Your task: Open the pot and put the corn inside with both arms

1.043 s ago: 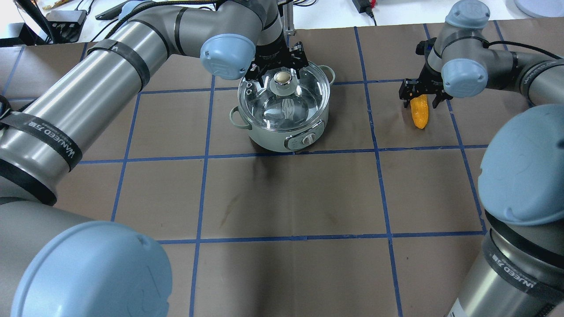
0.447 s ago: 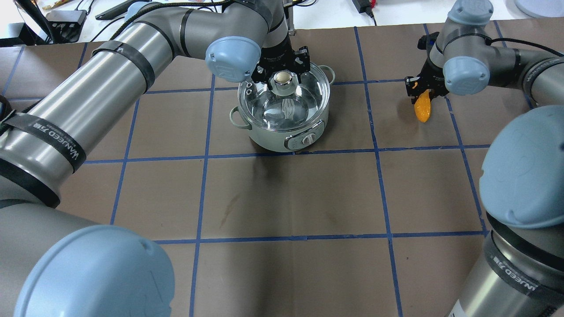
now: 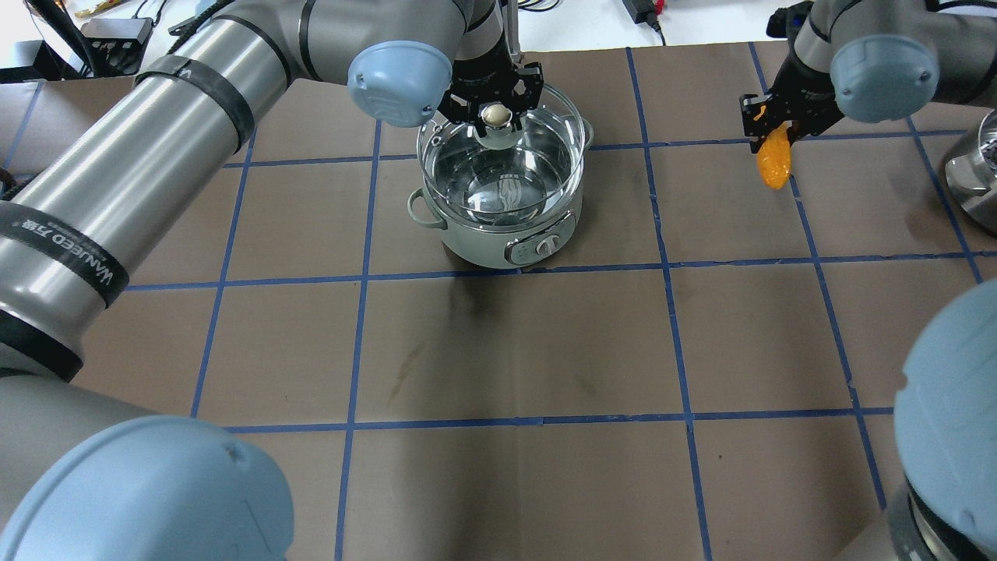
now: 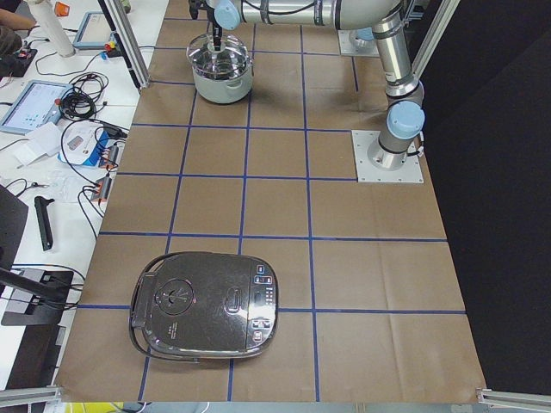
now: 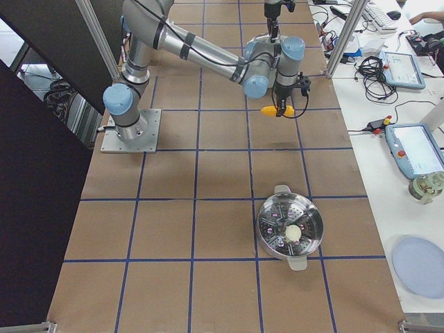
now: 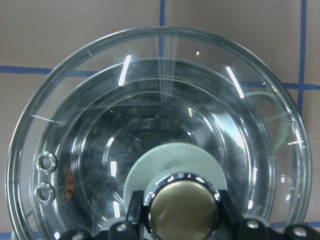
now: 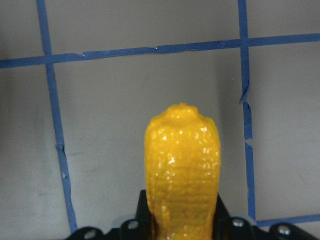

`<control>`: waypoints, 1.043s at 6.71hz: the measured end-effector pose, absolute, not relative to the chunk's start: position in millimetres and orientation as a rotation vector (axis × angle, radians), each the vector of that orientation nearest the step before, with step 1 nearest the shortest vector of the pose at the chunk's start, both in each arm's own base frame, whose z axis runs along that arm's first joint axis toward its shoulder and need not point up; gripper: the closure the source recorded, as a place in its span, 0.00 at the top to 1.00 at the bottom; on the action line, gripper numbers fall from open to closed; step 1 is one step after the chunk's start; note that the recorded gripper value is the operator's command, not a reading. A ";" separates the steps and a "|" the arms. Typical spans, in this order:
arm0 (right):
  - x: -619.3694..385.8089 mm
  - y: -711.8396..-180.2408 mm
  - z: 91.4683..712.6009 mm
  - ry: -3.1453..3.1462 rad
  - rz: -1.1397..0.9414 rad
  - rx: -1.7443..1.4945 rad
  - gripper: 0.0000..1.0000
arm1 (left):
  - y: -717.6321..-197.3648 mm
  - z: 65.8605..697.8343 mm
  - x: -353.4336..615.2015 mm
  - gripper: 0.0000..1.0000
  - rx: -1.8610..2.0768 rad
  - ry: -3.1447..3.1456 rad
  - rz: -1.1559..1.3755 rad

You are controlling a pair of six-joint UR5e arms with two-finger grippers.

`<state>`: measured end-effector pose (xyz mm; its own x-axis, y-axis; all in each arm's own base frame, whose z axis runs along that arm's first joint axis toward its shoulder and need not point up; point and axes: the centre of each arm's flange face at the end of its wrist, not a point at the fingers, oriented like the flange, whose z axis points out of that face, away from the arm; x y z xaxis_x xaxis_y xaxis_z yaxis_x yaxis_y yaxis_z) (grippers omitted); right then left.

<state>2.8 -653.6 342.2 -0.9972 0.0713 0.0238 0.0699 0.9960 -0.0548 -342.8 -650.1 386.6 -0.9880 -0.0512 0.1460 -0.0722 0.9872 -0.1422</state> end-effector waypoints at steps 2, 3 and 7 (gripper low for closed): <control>61.7 -652.8 383.3 -3.158 0.139 -0.021 0.15 | -663.8 414.0 -272.7 0.09 0.078 -3.016 0.202; 115.3 -658.4 392.4 -3.185 0.152 0.050 0.15 | -673.0 425.0 -203.5 0.09 0.032 -3.042 0.160; 328.0 -668.5 337.0 -3.194 0.170 0.229 0.13 | -680.8 350.3 6.0 0.07 -0.135 -3.100 -0.012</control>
<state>328.0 -668.5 337.0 -0.9877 -0.1457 -0.0569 -0.1388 0.9842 -0.1101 6.0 -680.8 350.3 -0.9955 0.0870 0.0388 0.0872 0.9962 0.0059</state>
